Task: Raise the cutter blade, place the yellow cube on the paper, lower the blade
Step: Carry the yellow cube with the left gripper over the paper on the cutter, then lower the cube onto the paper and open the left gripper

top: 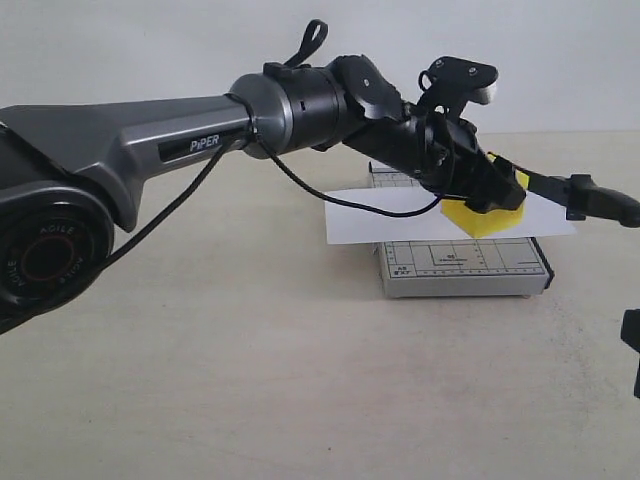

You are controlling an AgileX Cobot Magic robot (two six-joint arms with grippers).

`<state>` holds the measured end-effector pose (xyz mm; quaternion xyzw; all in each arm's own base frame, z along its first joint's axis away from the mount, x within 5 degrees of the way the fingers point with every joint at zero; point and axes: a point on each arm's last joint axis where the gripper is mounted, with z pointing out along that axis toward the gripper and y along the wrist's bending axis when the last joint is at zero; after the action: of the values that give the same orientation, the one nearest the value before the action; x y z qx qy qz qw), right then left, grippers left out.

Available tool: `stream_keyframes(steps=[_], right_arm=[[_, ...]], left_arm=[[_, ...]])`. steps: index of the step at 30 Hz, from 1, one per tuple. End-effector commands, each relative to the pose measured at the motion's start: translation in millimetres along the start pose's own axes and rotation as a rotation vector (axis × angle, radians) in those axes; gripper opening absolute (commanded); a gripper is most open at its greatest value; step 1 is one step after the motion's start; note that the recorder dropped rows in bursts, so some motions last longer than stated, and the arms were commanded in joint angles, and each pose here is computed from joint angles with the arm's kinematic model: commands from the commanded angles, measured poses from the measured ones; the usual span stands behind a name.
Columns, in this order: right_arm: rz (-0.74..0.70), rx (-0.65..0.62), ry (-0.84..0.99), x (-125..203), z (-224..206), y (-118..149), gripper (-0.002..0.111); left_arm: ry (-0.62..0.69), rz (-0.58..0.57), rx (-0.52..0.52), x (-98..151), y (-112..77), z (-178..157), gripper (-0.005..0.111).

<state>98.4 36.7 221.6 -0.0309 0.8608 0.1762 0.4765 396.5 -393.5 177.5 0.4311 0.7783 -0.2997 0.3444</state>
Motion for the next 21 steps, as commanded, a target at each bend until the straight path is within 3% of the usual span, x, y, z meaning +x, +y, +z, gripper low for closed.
stream_keyframes(steps=[1, 6, 14, 21], right_arm=[[0.003, 0.003, -0.005, 0, 0, 0, 0.0], [0.003, 0.003, -0.005, 0, 0, 0, 0.0], [0.005, 0.002, -0.001, 0, 0, 0, 0.0], [0.005, 0.002, 0.001, 0, 0, 0, 0.0]], left_arm=[[-0.106, 0.007, -0.09, -14, 5.7, -4, 0.021], [-0.176, 0.009, -0.173, -16, 14.4, -2, 0.022], [-0.104, 0.017, -0.175, 13, 22.6, 23, 0.024], [-0.08, 0.067, -0.188, 16, 24.0, 24, 0.064]])
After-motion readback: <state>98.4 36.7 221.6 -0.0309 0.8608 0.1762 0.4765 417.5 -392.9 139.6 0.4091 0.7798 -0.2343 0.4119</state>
